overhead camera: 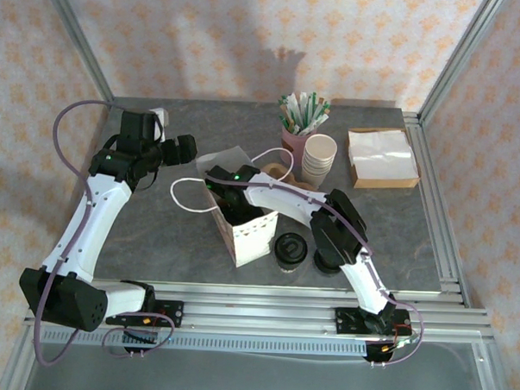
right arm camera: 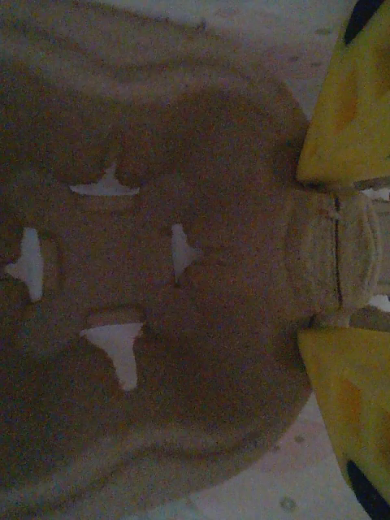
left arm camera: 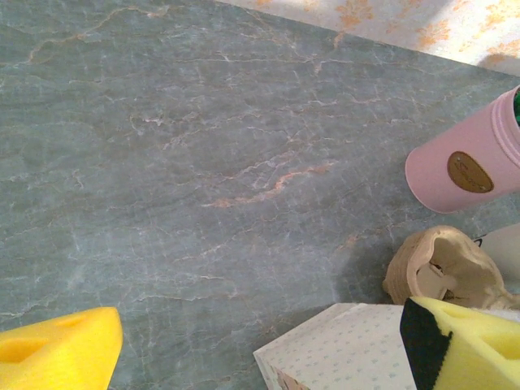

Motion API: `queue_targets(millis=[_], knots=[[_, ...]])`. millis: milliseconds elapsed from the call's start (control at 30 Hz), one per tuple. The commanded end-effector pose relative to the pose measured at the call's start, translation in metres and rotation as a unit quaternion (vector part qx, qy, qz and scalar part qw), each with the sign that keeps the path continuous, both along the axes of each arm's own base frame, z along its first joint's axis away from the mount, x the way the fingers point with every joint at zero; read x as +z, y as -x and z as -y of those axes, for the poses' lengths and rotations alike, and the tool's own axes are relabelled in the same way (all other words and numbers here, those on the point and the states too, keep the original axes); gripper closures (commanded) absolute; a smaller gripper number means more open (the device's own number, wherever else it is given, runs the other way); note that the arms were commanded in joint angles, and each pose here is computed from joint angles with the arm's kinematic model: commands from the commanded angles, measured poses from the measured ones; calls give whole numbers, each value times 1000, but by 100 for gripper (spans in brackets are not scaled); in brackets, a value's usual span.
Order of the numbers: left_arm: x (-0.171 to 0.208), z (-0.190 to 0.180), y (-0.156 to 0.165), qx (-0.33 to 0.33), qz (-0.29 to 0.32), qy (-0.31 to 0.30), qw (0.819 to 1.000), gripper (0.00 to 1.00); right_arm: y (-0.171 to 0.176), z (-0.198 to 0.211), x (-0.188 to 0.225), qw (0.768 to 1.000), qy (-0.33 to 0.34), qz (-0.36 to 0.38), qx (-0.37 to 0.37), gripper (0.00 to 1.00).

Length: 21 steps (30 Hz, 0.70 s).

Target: Pack the takeout coffee

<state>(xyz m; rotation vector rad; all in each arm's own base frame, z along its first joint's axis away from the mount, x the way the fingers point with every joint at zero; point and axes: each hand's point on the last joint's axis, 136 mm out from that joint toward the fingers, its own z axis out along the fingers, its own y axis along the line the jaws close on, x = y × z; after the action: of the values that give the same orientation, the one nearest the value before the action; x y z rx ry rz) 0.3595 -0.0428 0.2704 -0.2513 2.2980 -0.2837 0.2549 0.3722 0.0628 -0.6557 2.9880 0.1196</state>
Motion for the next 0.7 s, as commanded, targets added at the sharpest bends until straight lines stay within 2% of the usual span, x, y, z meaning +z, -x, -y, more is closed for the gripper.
queue_targets(millis=[0, 233, 333, 667], knots=[[1, 4, -1, -9, 7, 13, 1000, 10, -13, -3, 23, 999, -5, 38, -11, 50], [-1, 9, -2, -19, 3, 21, 1000, 10, -13, -4, 34, 999, -10, 48, -10, 50], [0, 15, -2, -34, 4, 29, 999, 11, -10, -5, 26, 999, -7, 37, -9, 54], [-2, 22, -2, -53, -2, 42, 998, 12, -3, -9, -15, 1000, 10, 6, -5, 59]])
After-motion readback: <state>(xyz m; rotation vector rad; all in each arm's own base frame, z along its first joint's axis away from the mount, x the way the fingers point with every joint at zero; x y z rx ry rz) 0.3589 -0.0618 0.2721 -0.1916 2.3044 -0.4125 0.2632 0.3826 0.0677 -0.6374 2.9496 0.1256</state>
